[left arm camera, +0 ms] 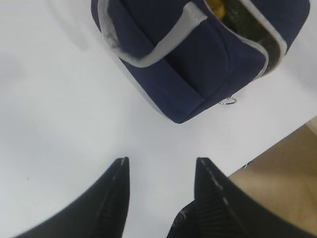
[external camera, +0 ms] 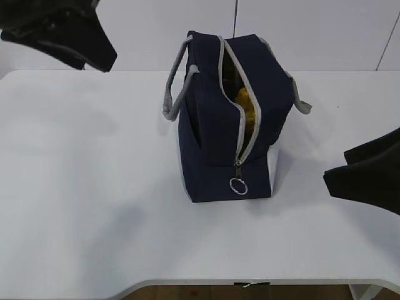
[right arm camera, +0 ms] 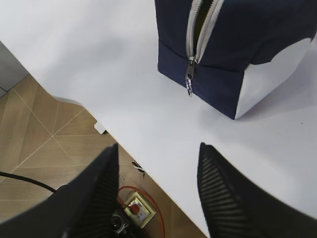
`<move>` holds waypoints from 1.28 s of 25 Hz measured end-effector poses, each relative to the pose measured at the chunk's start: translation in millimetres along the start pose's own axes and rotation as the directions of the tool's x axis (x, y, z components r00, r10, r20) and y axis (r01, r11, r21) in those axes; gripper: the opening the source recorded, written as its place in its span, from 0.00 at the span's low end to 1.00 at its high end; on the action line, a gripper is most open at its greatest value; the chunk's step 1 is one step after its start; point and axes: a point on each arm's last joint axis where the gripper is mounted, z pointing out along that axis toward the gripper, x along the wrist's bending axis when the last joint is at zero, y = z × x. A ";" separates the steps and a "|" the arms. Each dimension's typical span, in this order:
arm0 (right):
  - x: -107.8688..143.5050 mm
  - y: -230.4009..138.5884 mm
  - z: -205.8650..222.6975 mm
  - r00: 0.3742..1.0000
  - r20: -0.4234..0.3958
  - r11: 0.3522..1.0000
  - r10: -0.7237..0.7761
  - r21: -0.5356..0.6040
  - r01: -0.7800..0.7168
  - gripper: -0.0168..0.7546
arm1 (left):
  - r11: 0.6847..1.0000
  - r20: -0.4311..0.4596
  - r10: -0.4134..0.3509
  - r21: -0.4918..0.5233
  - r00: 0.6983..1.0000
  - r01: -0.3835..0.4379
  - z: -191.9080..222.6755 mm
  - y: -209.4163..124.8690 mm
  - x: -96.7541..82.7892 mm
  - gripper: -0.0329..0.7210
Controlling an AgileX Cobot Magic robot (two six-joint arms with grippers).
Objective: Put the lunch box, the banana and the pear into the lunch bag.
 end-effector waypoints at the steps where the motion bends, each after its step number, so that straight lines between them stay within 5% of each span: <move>1: 0.0 -2.3 1.9 1.000 -0.001 1.000 -0.003 0.000 0.003 0.56 | 1.000 -0.002 -0.002 -0.004 1.000 0.002 1.6 -5.0 1.2 0.48; 12: -9.2 -0.8 25.2 0.999 -0.027 1.000 0.026 -0.014 -0.026 0.56 | 0.995 -0.011 0.001 -0.102 1.000 -0.002 1.5 -31.9 7.2 0.46; 22: -25.9 1.7 75.8 0.989 -0.085 0.986 -0.121 -0.128 0.110 0.56 | 0.988 -0.044 0.036 -0.151 0.998 -0.042 0.8 -27.2 9.7 0.44; 32: -42.8 -16.1 124.1 0.980 -0.124 0.987 -0.157 -0.064 0.150 0.56 | 0.981 -0.070 0.057 -0.181 0.996 -0.069 0.2 -24.2 11.4 0.44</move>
